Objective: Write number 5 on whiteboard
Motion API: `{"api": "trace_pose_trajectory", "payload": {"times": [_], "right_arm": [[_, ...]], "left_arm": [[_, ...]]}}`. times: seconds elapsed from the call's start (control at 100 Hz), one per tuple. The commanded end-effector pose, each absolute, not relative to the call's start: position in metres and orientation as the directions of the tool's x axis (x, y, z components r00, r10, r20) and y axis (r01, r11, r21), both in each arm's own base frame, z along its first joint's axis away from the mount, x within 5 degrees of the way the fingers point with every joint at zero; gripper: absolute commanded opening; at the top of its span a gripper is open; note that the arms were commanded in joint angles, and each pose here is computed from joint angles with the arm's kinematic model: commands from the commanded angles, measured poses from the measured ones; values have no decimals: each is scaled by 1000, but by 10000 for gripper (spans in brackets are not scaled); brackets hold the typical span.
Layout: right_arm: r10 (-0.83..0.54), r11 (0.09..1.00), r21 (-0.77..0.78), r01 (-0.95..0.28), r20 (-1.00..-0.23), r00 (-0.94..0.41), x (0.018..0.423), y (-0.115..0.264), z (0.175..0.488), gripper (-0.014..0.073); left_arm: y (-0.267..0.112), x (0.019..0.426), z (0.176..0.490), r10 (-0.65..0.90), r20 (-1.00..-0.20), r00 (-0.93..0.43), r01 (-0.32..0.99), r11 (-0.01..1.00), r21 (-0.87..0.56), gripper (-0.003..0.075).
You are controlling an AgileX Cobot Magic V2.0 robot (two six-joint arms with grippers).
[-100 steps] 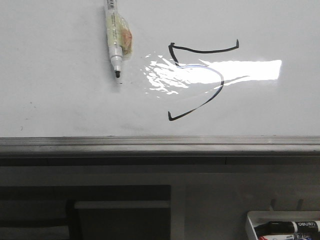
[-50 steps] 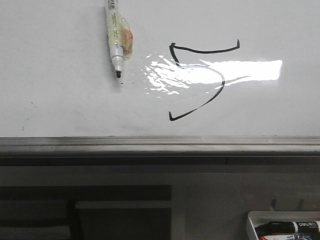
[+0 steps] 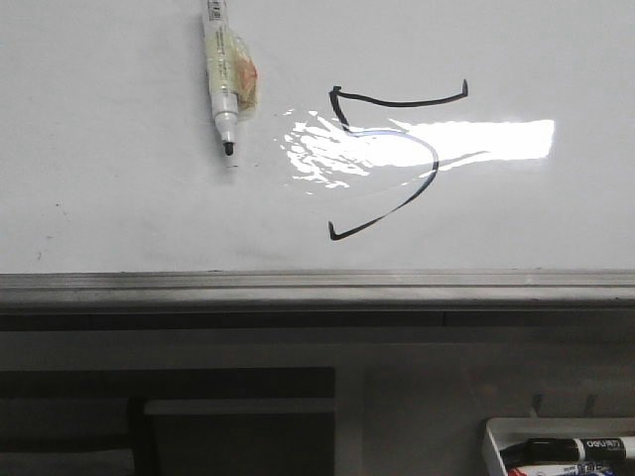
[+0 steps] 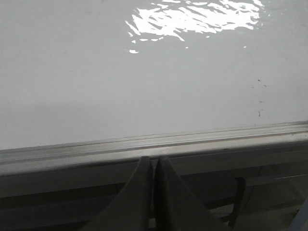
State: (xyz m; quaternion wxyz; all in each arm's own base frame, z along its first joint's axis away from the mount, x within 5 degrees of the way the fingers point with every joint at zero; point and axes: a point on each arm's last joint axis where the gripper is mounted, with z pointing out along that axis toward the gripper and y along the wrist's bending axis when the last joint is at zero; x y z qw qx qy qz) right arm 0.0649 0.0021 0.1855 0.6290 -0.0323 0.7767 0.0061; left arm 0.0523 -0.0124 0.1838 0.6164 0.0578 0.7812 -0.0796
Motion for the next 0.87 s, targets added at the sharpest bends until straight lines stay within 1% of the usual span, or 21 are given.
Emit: {"api": "trace_pose_trajectory", "payload": {"times": [0.0, 0.04, 0.24, 0.37, 0.86], "right_arm": [[-32, 999, -22, -44, -967, -254, 63, 1, 176, -62], [-21, 999, -11, -39, -955, -295, 61, 1, 172, -62], [-144, 989, -128, -74, -951, -274, 56, 1, 171, -62], [-140, 989, -128, -68, -966, -217, 54, 1, 174, -62], [-138, 990, -127, -64, -964, -225, 53, 0, 174, -62]], "left_arm": [[-12, 53, 186, -48, -987, -152, 180, 981, -75, -20], [-12, 53, 186, -48, -987, -152, 180, 981, -75, -20], [-12, 53, 186, -48, -987, -152, 180, 981, -75, -20], [-12, 53, 186, -48, -987, -152, 180, 981, -75, -20], [-12, 53, 186, -48, -987, -152, 180, 981, -75, -20]]}}
